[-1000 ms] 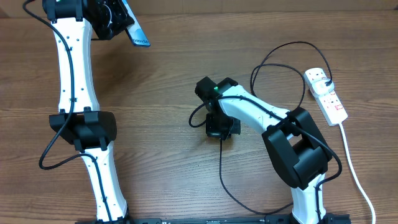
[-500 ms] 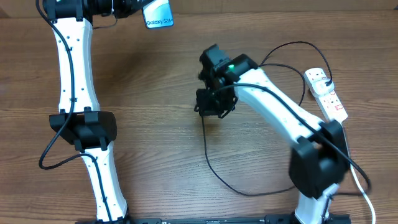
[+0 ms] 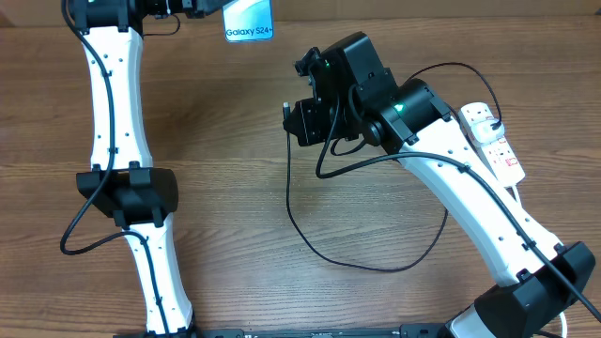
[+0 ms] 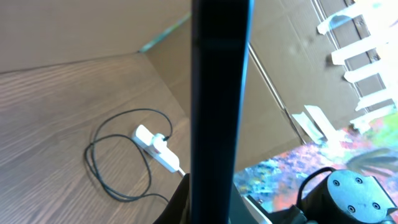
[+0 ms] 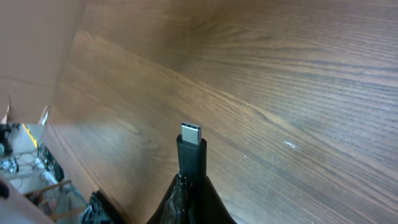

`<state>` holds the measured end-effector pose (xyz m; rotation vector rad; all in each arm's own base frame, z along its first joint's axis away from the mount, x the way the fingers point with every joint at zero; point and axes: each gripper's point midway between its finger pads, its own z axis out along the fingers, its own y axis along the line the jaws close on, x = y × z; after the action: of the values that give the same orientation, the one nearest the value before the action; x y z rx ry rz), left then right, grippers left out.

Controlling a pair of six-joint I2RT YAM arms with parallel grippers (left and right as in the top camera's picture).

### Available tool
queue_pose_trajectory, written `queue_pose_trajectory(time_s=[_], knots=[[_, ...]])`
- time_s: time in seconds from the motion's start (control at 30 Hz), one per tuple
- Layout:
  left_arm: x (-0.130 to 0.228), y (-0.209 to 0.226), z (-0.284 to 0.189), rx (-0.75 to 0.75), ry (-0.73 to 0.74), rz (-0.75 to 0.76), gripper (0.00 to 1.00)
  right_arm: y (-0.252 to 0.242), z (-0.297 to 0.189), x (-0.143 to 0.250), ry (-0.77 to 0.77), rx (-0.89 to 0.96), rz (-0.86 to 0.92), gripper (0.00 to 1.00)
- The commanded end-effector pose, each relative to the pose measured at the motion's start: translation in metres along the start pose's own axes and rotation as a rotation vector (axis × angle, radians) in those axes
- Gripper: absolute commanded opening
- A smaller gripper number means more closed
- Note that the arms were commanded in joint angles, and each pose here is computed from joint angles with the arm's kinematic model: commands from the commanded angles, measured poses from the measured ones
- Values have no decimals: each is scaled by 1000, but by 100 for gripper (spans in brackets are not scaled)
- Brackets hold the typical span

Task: Plug charger to phone and switch on socket

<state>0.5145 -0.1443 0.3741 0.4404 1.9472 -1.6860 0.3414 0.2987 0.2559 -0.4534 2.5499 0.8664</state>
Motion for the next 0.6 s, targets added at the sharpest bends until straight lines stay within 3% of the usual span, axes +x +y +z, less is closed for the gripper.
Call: queue_pose_trajectory(time_s=[0.0,0.23,0.57], knots=[[4,-39,7,77,34,56,4,5,-8,-12,-62,36,-3,4],[10,-31,36,9,46,88,4,7,-17,-26,-133,125,-6,4],[35,-33,83,-26,117,178,4,-13,-20,-16,-105,229,16,4]])
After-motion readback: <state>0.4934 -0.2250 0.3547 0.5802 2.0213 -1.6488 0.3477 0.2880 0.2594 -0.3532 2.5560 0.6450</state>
